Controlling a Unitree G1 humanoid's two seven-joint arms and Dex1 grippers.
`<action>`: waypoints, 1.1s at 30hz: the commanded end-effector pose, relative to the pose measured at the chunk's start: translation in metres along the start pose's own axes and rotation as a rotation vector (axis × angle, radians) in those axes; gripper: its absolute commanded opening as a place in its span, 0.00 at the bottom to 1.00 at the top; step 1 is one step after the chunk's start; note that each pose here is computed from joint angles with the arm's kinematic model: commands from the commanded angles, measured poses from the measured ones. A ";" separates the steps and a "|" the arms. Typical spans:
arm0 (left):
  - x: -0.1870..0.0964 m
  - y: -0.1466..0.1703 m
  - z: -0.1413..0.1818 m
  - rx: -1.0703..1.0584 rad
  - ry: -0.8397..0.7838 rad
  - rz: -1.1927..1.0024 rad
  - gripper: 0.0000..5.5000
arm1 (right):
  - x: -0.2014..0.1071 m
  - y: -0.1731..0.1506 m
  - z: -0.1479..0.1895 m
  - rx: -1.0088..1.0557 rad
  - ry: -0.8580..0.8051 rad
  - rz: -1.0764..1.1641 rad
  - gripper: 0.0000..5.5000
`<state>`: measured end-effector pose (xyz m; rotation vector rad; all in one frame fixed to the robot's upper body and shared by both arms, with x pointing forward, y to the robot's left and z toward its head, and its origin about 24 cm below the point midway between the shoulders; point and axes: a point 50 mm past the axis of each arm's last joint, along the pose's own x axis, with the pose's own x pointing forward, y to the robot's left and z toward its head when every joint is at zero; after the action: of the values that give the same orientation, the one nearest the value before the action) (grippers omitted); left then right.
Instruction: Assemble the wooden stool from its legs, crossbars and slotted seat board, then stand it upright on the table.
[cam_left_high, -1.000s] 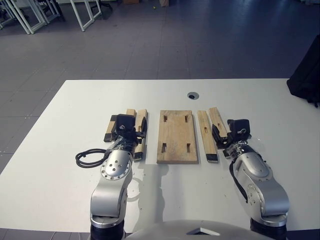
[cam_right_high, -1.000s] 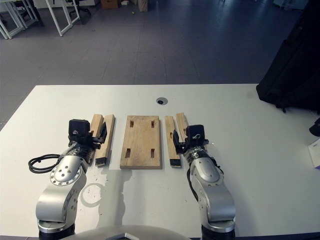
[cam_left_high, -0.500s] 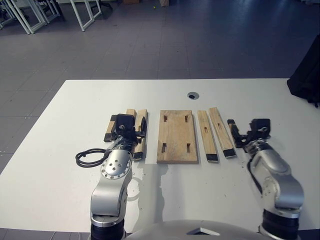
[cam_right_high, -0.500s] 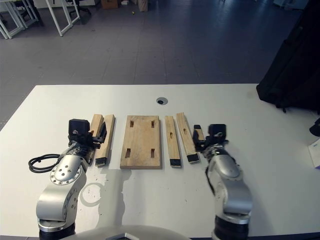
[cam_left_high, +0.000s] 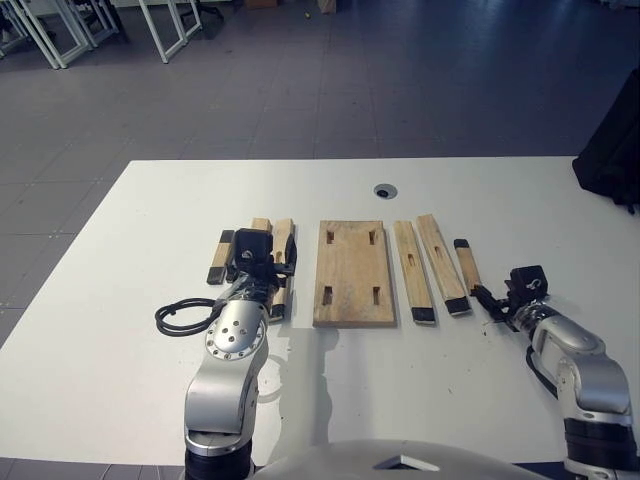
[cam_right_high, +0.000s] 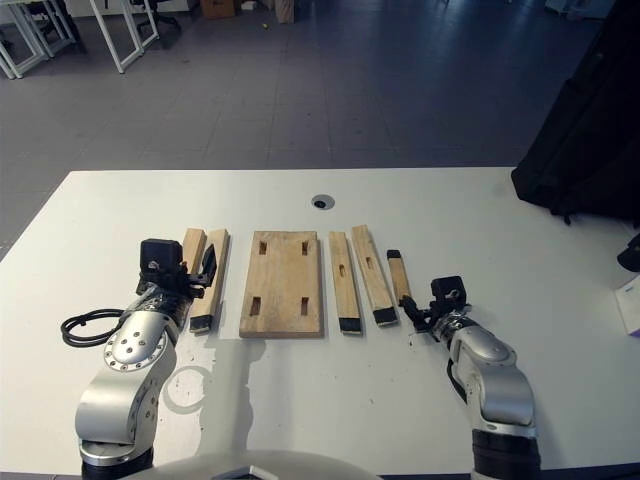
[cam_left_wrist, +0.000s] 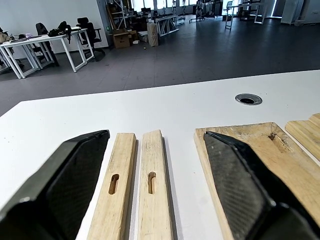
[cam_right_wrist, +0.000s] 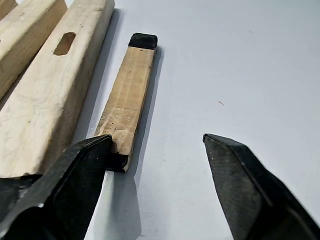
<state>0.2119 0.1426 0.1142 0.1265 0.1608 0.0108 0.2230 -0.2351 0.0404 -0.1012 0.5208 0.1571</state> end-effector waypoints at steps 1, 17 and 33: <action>0.001 0.000 0.003 0.009 -0.017 0.011 0.64 | 0.001 0.012 -0.010 0.005 0.031 0.033 0.61; 0.004 -0.001 0.005 0.021 -0.029 0.005 0.64 | 0.009 0.024 -0.023 0.016 0.069 0.027 0.61; 0.005 -0.002 0.003 0.017 -0.009 -0.009 0.63 | 0.015 0.012 -0.055 0.025 0.189 -0.110 0.24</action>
<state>0.2166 0.1401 0.1189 0.1362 0.1355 0.0023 0.2308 -0.2244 0.0171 -0.1266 0.5130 0.0570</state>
